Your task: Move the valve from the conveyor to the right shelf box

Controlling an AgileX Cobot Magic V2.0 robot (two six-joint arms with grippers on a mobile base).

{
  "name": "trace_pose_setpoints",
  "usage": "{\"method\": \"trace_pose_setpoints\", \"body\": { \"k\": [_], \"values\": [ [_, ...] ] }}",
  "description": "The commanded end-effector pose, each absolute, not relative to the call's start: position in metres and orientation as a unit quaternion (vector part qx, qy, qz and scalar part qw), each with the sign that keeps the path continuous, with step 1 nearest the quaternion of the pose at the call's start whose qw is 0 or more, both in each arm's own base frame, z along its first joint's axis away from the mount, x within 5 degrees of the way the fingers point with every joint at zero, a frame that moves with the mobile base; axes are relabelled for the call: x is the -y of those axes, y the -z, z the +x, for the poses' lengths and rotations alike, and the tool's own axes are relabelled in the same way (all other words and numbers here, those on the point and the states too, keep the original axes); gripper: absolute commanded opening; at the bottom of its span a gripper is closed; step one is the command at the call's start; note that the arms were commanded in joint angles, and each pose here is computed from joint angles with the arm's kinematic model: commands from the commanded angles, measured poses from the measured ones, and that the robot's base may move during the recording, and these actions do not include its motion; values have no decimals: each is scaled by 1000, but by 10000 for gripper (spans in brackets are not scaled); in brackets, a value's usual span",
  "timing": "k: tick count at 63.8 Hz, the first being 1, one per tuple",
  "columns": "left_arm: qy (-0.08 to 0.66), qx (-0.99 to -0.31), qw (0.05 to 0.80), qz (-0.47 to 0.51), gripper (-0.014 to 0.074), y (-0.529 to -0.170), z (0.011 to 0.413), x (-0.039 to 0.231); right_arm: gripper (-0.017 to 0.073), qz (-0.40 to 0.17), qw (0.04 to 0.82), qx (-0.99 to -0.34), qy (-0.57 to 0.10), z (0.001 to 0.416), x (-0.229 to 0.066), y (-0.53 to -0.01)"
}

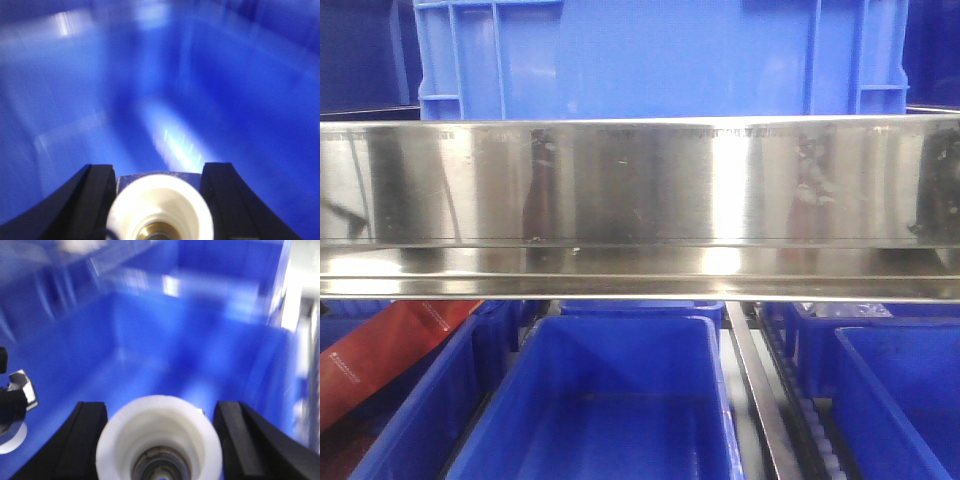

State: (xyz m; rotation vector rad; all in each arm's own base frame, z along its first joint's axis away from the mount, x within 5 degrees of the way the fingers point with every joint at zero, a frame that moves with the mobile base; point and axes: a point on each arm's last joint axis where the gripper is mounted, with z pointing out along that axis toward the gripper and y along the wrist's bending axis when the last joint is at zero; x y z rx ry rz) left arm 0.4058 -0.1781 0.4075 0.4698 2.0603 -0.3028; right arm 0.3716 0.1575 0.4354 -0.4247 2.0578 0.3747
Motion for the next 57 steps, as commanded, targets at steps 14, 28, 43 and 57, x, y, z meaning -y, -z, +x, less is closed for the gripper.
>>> {"method": "trace_pose_setpoints", "body": {
  "k": [14,28,43,57],
  "values": [
    [130,-853,467,193,-83,-393,416,185,-73,-180,436,-868,-153,391,-166,-404],
    [128,-861,451,196,374,-388,416,185,310,-183,422,-875,-151,390,-166,-402],
    [128,-860,453,196,608,-391,414,184,568,-186,413,-879,-151,385,-165,-405],
    [135,-841,488,194,587,-428,391,174,563,-185,452,-858,-157,361,-155,-440]
  ]
}}
